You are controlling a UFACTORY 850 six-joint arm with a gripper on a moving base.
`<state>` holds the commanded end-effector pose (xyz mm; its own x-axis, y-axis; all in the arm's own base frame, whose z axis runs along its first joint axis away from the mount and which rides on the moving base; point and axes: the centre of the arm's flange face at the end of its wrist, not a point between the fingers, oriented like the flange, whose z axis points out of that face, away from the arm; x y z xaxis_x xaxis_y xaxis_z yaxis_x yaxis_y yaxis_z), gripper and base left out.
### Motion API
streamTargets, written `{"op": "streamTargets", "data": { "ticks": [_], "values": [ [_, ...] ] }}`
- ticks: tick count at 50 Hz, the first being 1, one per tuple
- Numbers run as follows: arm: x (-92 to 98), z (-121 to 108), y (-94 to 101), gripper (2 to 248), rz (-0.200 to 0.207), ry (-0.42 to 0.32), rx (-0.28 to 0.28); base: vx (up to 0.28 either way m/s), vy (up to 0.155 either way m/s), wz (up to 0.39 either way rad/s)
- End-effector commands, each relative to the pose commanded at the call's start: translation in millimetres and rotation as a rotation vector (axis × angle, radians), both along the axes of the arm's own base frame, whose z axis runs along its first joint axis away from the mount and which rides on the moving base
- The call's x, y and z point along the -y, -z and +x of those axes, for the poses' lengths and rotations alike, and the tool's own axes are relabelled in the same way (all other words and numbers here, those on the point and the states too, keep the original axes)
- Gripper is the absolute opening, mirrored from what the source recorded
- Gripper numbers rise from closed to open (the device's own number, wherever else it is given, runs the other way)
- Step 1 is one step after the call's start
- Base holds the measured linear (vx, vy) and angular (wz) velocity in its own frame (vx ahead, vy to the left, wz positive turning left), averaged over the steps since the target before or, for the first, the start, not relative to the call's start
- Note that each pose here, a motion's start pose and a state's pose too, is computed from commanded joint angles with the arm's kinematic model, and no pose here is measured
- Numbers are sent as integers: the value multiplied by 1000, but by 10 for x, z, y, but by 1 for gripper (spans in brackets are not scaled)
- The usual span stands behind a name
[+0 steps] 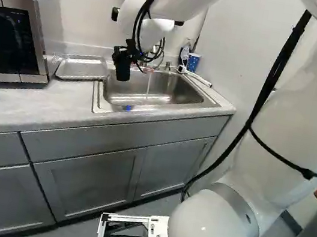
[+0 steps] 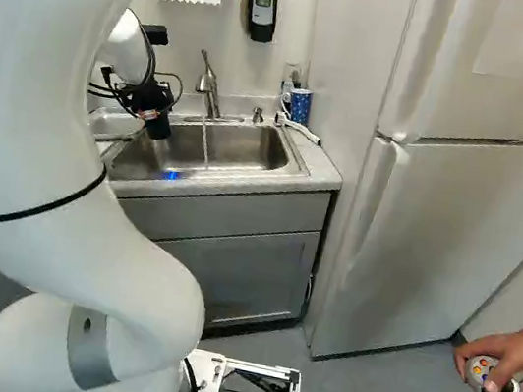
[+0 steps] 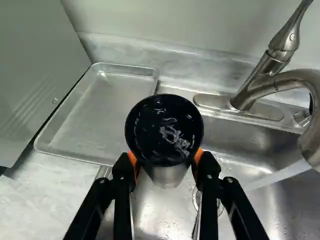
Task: Rinse the cup and place it in the tray
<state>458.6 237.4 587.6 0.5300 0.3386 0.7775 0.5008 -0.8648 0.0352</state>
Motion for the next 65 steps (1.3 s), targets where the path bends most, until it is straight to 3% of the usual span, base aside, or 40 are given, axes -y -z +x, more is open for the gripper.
{"op": "streamTargets", "data": {
  "ticks": [37,65],
  "values": [
    [70,-171,-363,122,1,-15,-18,0,0,0],
    [115,-259,-684,122,28,-16,35,0,0,0]
  ]
}}
